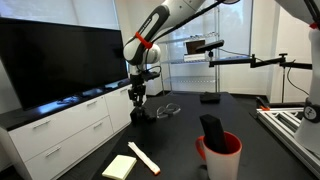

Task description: Loosen up the screw on the c-clamp

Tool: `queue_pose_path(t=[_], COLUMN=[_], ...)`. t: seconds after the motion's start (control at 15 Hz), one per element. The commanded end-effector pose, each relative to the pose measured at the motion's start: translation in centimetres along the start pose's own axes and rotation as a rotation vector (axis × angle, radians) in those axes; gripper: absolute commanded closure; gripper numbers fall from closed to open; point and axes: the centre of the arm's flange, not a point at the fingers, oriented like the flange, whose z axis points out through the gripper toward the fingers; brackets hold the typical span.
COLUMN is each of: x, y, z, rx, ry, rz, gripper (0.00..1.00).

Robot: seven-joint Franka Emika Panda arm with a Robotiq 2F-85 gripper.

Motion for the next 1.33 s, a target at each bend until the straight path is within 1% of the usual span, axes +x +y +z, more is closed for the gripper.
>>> queue_pose_path(t=[0.0, 0.2, 0.47, 0.93, 1.27], x=[1.0, 1.1, 1.4, 2.4, 3.0], y=[0.8, 1.4, 1.6, 1.2, 1.2], z=[-2.0, -2.3, -2.2, -2.1, -1.8], rx=[0.025, 0.043, 0.036, -0.032, -0.082], ry=[-0.012, -0.02, -0.055, -0.135, -0.171], rz=[-0.19, -0.329, -0.502, -0.774, -0.938], gripper=[0.72, 0.72, 0.72, 0.72, 0.72])
